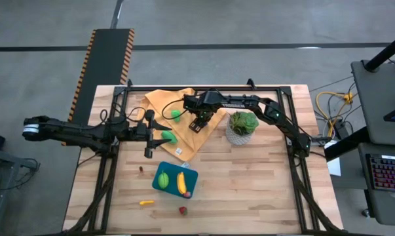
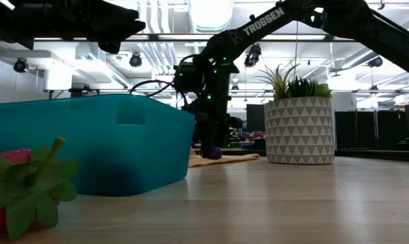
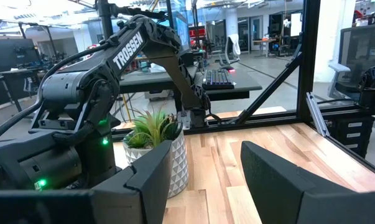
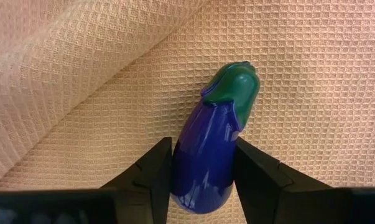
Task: Pick and placing Produce into tupperware
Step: Put the eggplant into the blue bin
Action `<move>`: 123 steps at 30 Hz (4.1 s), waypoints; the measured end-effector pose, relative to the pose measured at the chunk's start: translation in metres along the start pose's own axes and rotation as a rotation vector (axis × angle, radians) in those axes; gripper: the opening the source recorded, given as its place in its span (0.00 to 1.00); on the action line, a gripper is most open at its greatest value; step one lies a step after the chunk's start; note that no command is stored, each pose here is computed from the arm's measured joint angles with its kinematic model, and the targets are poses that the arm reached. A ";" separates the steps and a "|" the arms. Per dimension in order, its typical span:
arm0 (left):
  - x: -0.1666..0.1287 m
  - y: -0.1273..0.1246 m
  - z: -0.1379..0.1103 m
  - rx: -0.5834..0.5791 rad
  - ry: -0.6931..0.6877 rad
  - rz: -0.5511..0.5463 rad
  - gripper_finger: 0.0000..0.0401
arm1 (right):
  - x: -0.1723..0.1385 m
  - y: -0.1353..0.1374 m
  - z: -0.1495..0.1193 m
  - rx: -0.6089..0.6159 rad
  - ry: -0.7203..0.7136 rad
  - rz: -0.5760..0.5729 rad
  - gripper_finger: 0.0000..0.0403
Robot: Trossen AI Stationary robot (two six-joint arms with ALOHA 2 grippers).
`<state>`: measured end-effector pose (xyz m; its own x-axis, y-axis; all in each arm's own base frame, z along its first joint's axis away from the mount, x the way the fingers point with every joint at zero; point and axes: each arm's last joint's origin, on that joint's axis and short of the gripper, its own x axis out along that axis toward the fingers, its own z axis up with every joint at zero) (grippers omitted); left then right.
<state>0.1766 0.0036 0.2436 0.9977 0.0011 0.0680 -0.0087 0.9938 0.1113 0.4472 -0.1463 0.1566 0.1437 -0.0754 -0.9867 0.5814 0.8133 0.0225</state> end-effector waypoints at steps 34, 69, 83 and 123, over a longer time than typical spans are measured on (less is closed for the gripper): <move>0.000 0.000 0.000 0.000 0.000 0.000 0.44 | -0.045 0.003 0.012 -0.019 -0.031 0.014 0.34; -0.012 0.001 0.009 -0.001 -0.030 0.003 0.44 | -0.211 0.070 -0.037 -0.229 -0.386 0.062 0.34; -0.013 0.001 0.009 -0.002 -0.035 0.001 0.44 | -0.252 0.135 -0.092 -0.318 -0.599 0.005 0.34; -0.014 0.000 0.011 -0.025 -0.043 -0.006 0.44 | -0.328 0.183 -0.161 -0.618 -0.927 0.292 0.32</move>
<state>0.1622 0.0029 0.2531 0.9939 -0.0093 0.1102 -0.0003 0.9962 0.0867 0.3775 0.1205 0.4584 0.8910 -0.0242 -0.4534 -0.0262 0.9942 -0.1046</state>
